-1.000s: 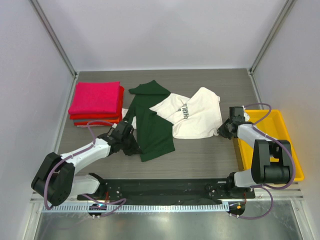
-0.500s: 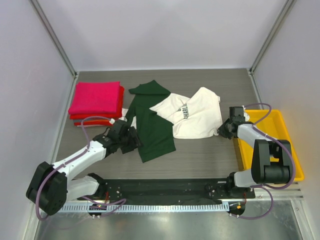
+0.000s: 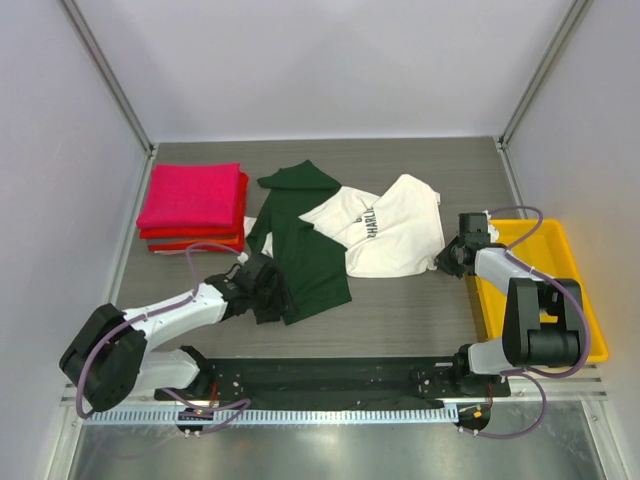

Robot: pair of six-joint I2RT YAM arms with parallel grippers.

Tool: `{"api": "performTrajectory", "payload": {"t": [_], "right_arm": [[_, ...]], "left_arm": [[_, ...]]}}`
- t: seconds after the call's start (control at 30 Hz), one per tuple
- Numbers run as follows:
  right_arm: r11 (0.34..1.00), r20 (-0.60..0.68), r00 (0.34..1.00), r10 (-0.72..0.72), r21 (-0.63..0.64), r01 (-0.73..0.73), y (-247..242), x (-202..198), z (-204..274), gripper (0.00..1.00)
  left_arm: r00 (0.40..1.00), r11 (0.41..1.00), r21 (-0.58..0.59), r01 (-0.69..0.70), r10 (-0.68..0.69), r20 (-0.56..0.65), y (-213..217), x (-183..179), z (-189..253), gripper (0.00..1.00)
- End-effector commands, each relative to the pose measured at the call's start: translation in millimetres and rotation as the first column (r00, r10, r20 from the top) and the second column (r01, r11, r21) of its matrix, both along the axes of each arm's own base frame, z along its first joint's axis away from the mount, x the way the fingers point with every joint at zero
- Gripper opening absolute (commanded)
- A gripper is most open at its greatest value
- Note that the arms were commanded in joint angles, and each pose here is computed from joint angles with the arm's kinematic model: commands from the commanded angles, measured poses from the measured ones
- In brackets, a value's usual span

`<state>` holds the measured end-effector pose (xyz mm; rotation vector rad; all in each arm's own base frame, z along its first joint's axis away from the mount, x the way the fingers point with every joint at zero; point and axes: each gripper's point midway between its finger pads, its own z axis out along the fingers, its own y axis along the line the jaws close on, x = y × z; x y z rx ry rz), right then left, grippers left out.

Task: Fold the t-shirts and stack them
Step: Flatten the tshirt out

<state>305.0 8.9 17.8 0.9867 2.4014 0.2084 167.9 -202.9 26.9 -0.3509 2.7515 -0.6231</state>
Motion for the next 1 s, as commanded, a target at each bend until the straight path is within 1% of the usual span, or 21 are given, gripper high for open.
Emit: {"api": "performTrajectory", "payload": {"t": [0.0, 0.07, 0.17, 0.2, 0.27, 0.3, 0.4, 0.53, 0.67, 0.7, 0.73, 0.77, 0.8, 0.83, 0.87, 0.93, 0.97], "right_arm": [[1.0, 0.0, 1.0, 0.01, -0.003, -0.01, 0, -3, 0, 0.01], [1.0, 0.007, 1.0, 0.009, 0.001, -0.009, 0, -3, 1, 0.01], [1.0, 0.012, 1.0, 0.003, 0.002, -0.003, 0, -4, 3, 0.01], [1.0, 0.013, 1.0, 0.005, 0.003, -0.005, 0, -4, 3, 0.01], [1.0, 0.012, 1.0, 0.006, 0.002, -0.006, 0, -4, 3, 0.01], [1.0, 0.015, 1.0, 0.009, 0.004, -0.009, 1, -2, 4, 0.01], [1.0, 0.014, 1.0, 0.008, -0.004, -0.007, -1, -2, 5, 0.01], [1.0, 0.023, 1.0, 0.019, -0.001, -0.019, 1, 0, 9, 0.01], [0.999, 0.035, 0.999, 0.034, -0.008, -0.033, 0, 5, 17, 0.01], [0.999, 0.047, 0.998, 0.043, -0.009, -0.043, 1, 8, 22, 0.01], [0.999, 0.064, 0.997, 0.045, -0.011, -0.044, 1, 10, 28, 0.01], [0.999, 0.076, 0.996, 0.049, -0.014, -0.048, 1, 12, 33, 0.01], [0.999, 0.089, 0.995, 0.05, -0.017, -0.049, 1, 14, 40, 0.01], [0.997, 0.104, 0.992, 0.071, 0.008, -0.072, 7, 15, 46, 0.01], [0.997, 0.138, 0.987, 0.076, 0.002, -0.077, 7, 18, 59, 0.01], [0.997, 0.174, 0.982, 0.079, -0.024, -0.076, 3, 22, 77, 0.01], [0.996, 0.203, 0.976, 0.082, -0.032, -0.078, 3, 23, 89, 0.01]], "left_arm": [[1.0, 1.0, 0.015, -0.005, 0.005, 0.013, -6, 11, -3, 0.56], [1.0, 0.999, 0.033, -0.004, 0.004, 0.003, -5, 11, -8, 0.54], [1.0, 0.999, 0.04, 0.006, -0.005, -0.015, -8, 12, -14, 0.43], [1.0, 0.999, 0.042, 0.009, -0.009, -0.009, -9, 13, -13, 0.34], [1.0, 0.999, 0.047, 0.006, -0.006, 0.001, -9, 14, -12, 0.27], [1.0, 0.999, 0.049, 0.006, -0.007, 0.007, -8, 14, -12, 0.17], [1.0, 0.999, 0.047, 0.005, -0.006, 0.025, -7, 15, -6, 0.0], [0.998, 0.997, 0.072, 0.031, -0.035, 0.053, -3, 22, 7, 0.0], [0.995, 0.999, 0.028, 0.018, -0.02, 0.095, 4, 40, 31, 0.0], [0.993, 1.0, 0.004, 0.01, -0.01, 0.12, 5, 47, 42, 0.0], [0.993, 1.0, -0.022, -0.013, 0.016, 0.12, 11, 55, 48, 0.0], [0.988, 0.999, -0.037, -0.007, 0.013, 0.153, 11, 65, 62, 0.0], [0.988, 0.999, -0.04, -0.031, 0.036, 0.153, 18, 70, 68, 0.0], [0.985, 0.999, -0.045, -0.03, 0.037, 0.167, 19, 74, 77, 0.0], [0.979, 0.998, -0.057, -0.021, 0.032, 0.202, 18, 82, 93, 0.0], [0.971, 0.997, -0.069, -0.031, 0.046, 0.234, 22, 88, 112, 0.0], [0.963, 0.996, -0.089, -0.028, 0.051, 0.264, 21, 95, 130, 0.0]]}}
